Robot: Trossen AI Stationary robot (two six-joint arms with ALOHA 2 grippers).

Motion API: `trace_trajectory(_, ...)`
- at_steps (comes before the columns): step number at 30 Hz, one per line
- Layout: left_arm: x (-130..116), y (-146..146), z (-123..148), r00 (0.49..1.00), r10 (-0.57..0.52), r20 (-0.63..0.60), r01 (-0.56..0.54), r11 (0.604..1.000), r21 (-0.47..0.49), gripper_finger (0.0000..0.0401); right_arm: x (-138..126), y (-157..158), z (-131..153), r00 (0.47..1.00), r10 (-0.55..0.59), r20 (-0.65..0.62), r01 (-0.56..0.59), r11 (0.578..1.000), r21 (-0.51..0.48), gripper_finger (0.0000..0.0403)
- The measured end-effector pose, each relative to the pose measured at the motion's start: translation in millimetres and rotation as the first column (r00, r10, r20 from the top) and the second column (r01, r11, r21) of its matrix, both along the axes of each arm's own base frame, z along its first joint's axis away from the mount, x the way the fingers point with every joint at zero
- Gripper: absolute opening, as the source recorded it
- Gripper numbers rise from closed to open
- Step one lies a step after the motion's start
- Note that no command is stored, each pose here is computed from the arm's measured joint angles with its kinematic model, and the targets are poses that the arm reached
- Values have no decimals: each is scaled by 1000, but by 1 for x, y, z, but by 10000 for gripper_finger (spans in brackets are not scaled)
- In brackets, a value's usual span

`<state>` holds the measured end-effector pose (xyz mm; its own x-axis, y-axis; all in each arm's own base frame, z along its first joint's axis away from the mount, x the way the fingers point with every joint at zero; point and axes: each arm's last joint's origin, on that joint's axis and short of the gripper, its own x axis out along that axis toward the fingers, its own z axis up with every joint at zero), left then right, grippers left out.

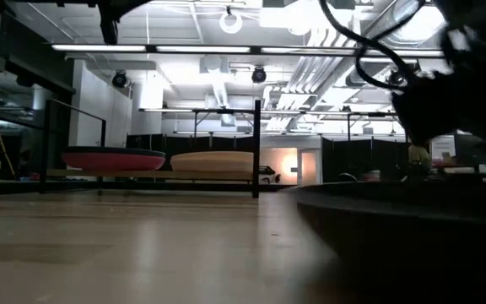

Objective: Place and stack plates onto a shelf
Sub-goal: Stack the black plate on top of the dark green plate on the shelf

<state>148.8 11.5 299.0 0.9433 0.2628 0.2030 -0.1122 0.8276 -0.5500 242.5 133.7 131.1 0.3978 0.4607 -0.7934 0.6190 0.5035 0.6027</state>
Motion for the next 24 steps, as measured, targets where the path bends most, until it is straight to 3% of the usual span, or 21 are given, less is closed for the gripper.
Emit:
trace_trajectory(7, -15, 0, 10, 996, 0, 88, 0, 1000, 3, 131, 17, -37, 37, 966, -63, 249, 63, 998, 8, 1)
trace_trajectory(13, -23, -1, 15, 992, 0, 125, -1, 1000, 4, 131, 32, -75, 65, 866, -188, 463, 217, 976, -10, 0)
trace_trajectory(19, -24, -1, 15, 991, 7, 133, -7, 1000, 2, 131, 60, -105, 95, 823, -255, 507, 369, 920, -136, 0)
trace_trajectory(24, -27, -1, 23, 977, 9, 213, -13, 1000, 15, 131, 93, -135, 129, 840, -202, 503, 378, 884, -276, 0)
